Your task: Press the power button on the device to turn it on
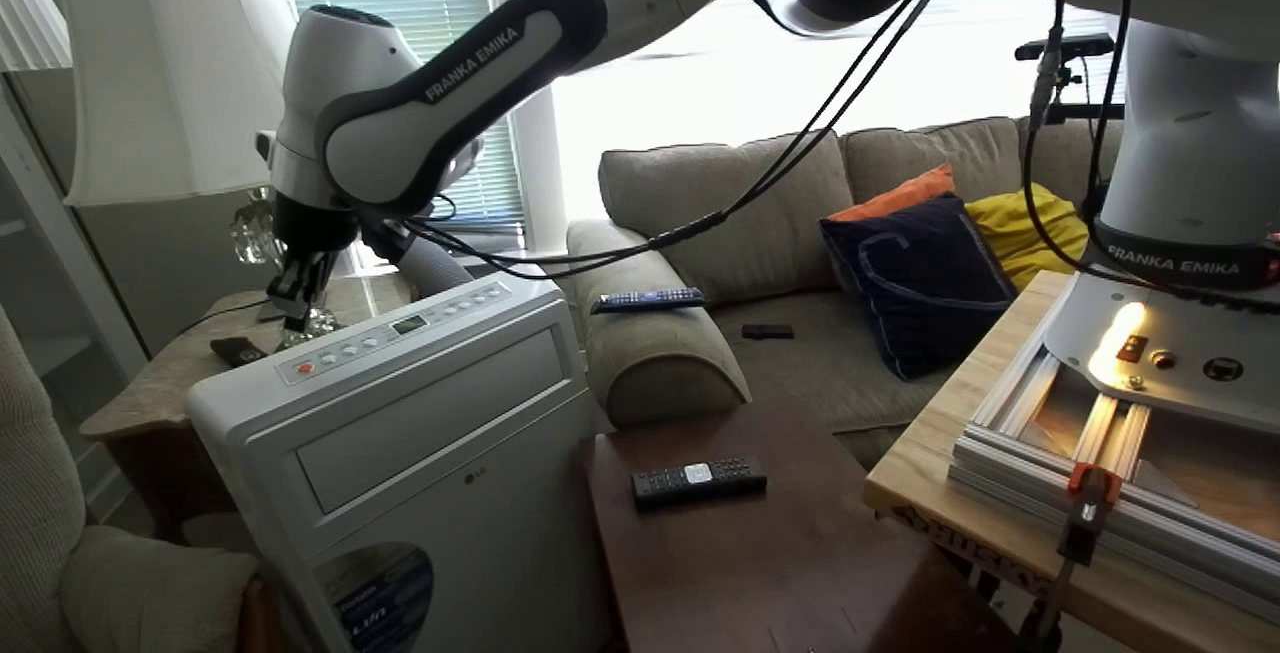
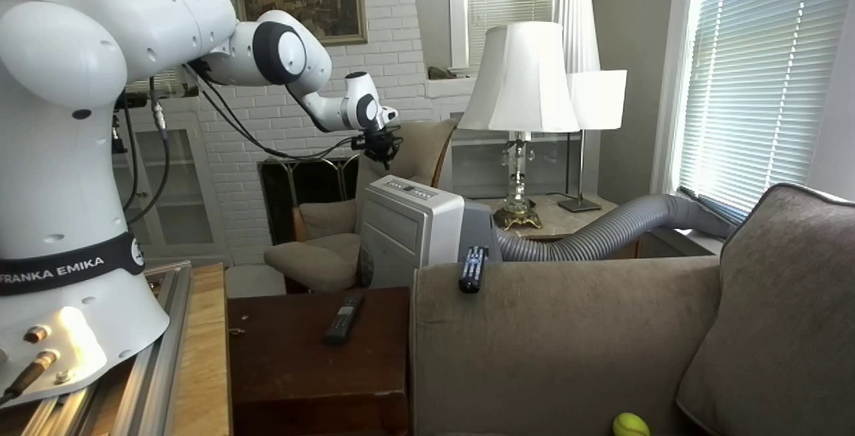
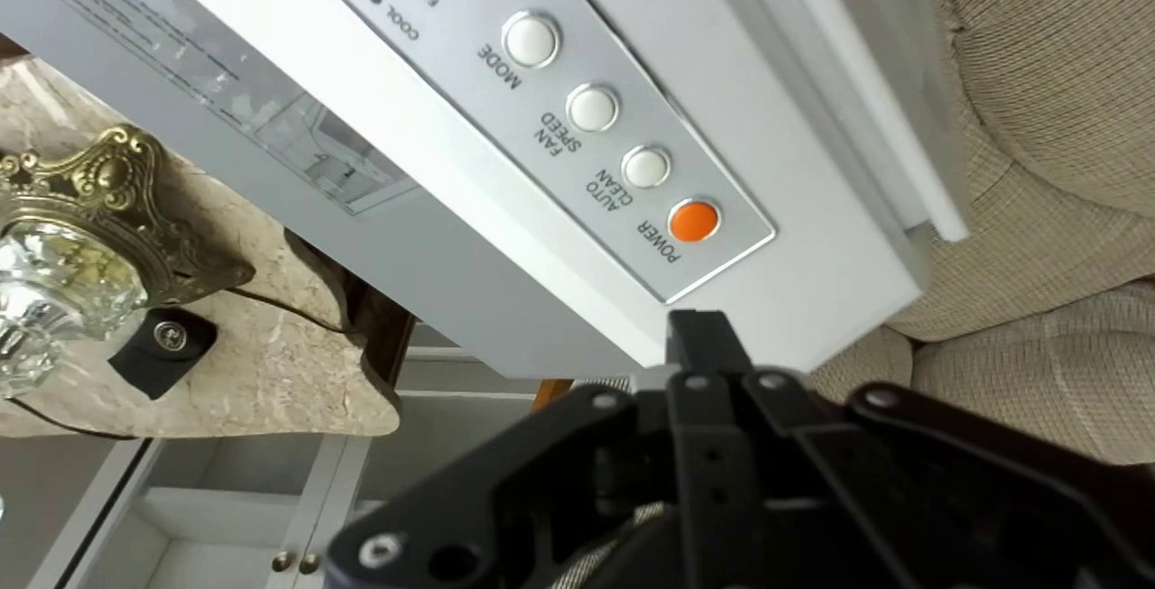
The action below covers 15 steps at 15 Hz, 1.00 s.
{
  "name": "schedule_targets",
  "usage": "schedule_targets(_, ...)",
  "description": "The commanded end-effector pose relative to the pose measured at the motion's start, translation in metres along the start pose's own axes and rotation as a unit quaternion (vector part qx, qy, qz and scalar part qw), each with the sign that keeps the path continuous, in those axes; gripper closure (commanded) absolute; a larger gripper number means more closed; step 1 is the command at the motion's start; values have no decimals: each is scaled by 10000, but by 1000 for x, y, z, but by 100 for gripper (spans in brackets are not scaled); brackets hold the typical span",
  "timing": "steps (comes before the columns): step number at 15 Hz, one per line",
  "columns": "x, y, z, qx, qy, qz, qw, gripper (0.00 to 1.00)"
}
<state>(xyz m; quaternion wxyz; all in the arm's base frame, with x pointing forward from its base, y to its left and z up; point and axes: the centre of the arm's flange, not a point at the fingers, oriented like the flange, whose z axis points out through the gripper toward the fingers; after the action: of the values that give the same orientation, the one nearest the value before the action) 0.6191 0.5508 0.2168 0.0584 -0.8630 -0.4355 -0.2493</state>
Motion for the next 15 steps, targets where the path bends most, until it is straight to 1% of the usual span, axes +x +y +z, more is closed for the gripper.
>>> schedule_targets(1,1,0,-1,-2,10,-4,10000,99)
schedule_targets(6,0,0,-2,-1,22,-11,10000,100)
schedule_targets(9,-6,-3,15,-61,25,-60,10000,100)
schedule_targets(13,-17,-9,37,-17,1,-44,10000,100)
schedule_targets(15,-21,-13,45,-29,94,-65,9999,100)
